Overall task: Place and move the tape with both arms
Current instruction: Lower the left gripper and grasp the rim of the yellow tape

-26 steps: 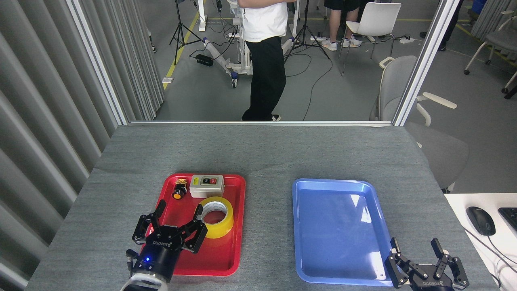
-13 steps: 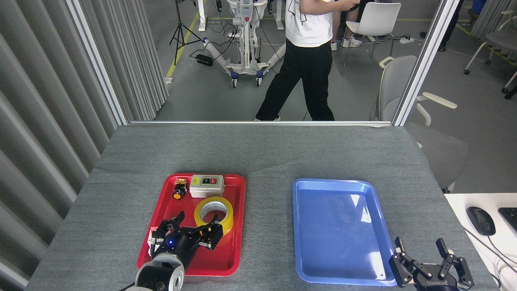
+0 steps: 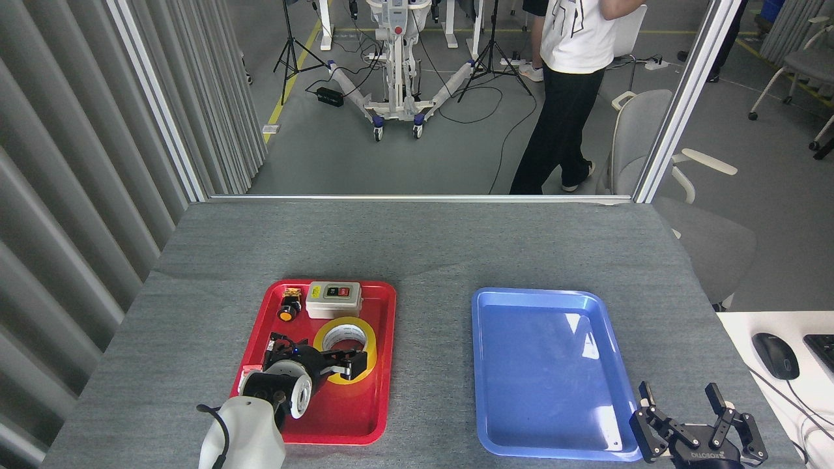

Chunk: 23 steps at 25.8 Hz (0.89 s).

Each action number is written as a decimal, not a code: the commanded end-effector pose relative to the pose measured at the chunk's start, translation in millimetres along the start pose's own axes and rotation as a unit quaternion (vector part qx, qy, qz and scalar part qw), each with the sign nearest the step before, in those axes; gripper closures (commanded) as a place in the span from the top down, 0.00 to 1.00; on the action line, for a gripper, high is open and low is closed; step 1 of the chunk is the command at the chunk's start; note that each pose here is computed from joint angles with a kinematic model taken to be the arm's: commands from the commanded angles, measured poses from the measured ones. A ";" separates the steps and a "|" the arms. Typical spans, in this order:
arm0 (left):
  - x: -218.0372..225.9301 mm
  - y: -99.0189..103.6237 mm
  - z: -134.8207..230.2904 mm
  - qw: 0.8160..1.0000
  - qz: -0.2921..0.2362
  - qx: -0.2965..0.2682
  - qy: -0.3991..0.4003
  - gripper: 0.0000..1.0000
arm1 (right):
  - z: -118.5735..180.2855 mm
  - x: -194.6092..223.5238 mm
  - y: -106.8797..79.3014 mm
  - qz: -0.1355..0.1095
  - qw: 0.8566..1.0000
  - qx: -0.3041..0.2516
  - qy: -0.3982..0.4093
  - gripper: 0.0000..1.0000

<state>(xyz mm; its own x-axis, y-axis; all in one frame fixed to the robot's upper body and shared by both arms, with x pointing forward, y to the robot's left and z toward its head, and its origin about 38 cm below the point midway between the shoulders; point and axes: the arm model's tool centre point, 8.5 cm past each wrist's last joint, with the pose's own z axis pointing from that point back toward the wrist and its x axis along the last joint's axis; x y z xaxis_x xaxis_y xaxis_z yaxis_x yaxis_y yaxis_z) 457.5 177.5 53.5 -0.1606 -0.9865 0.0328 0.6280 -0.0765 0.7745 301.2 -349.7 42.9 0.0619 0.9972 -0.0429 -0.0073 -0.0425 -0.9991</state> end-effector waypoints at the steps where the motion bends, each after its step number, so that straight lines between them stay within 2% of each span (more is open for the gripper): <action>1: -0.7 6.5 -12.2 0.999 -0.026 -0.022 0.006 1.00 | -0.1 -1.1 -0.4 0.001 1.000 0.000 0.001 1.00; 8: -12.3 16.2 -27.2 0.996 -0.064 -0.048 0.028 1.00 | 0.0 -3.4 -1.0 0.003 1.000 -0.001 0.002 1.00; 14: -31.3 19.1 -37.1 0.993 -0.074 -0.067 0.066 1.00 | 0.8 -4.2 -0.6 0.003 1.000 0.000 0.004 1.00; 23: -24.6 25.9 -39.0 0.993 -0.083 -0.073 0.043 1.00 | 3.0 -3.3 1.6 -0.001 1.000 0.002 0.007 1.00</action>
<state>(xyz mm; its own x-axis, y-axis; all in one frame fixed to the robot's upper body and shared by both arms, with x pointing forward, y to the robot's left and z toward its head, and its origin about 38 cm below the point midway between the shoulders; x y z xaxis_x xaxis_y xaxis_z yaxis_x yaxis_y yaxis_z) 507.3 196.7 47.5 -0.1900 -0.9702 -0.1504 0.7038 -0.2414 0.6681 298.7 -353.1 42.2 0.0748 0.9963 -0.0419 -0.0094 -0.0414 -0.9991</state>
